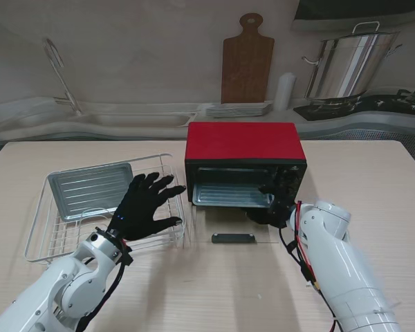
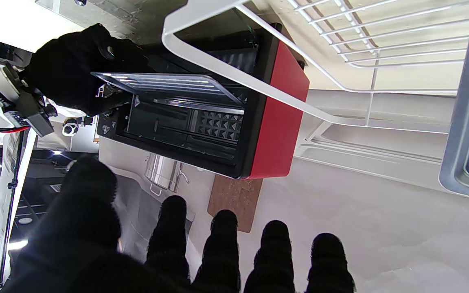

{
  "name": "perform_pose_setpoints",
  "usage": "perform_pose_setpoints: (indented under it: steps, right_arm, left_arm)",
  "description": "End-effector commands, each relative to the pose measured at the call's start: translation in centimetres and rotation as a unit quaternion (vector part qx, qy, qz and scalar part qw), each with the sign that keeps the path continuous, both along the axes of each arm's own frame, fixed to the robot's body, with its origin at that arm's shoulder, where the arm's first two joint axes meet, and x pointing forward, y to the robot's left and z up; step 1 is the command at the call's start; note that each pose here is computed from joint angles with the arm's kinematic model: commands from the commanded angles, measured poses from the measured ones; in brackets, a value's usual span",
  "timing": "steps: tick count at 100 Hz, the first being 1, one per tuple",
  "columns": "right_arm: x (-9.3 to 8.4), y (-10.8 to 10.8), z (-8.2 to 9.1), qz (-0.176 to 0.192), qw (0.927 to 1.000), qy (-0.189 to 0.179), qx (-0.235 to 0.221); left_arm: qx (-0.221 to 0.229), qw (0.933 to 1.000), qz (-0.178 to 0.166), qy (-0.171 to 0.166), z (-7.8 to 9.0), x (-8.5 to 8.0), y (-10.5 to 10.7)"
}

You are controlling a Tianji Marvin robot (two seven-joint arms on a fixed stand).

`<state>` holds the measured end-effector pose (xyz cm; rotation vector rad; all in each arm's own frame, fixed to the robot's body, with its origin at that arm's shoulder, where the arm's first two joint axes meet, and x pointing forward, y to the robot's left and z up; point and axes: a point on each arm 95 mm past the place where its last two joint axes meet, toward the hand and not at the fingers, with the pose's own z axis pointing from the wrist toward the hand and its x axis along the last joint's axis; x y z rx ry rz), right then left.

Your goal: Slide the trays into the oven

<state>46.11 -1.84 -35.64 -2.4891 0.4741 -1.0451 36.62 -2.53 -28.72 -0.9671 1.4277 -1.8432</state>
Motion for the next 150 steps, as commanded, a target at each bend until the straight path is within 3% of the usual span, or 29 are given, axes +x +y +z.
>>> perform_pose_setpoints:
  steps: [1, 86, 150]
  right_arm:
    - [-0.4, 0.2, -0.2, 0.003, 1.0000, -0.003, 0.005]
    - [-2.5, -1.5, 0.5, -0.004, 0.9997, -0.020, -0.013]
    - [-6.3, -4.8, 0.7, -0.027, 0.9983, -0.043, -0.031]
  left_arm:
    - [-0.001, 1.0000, -0.003, 0.004, 0.0, -0.2, -0.3]
    - [-0.004, 1.0000, -0.005, -0.001, 0.0, -0.4, -0.3]
    - [-0.010, 0.9999, -0.009, -0.001, -0.2, -0.9, -0.5]
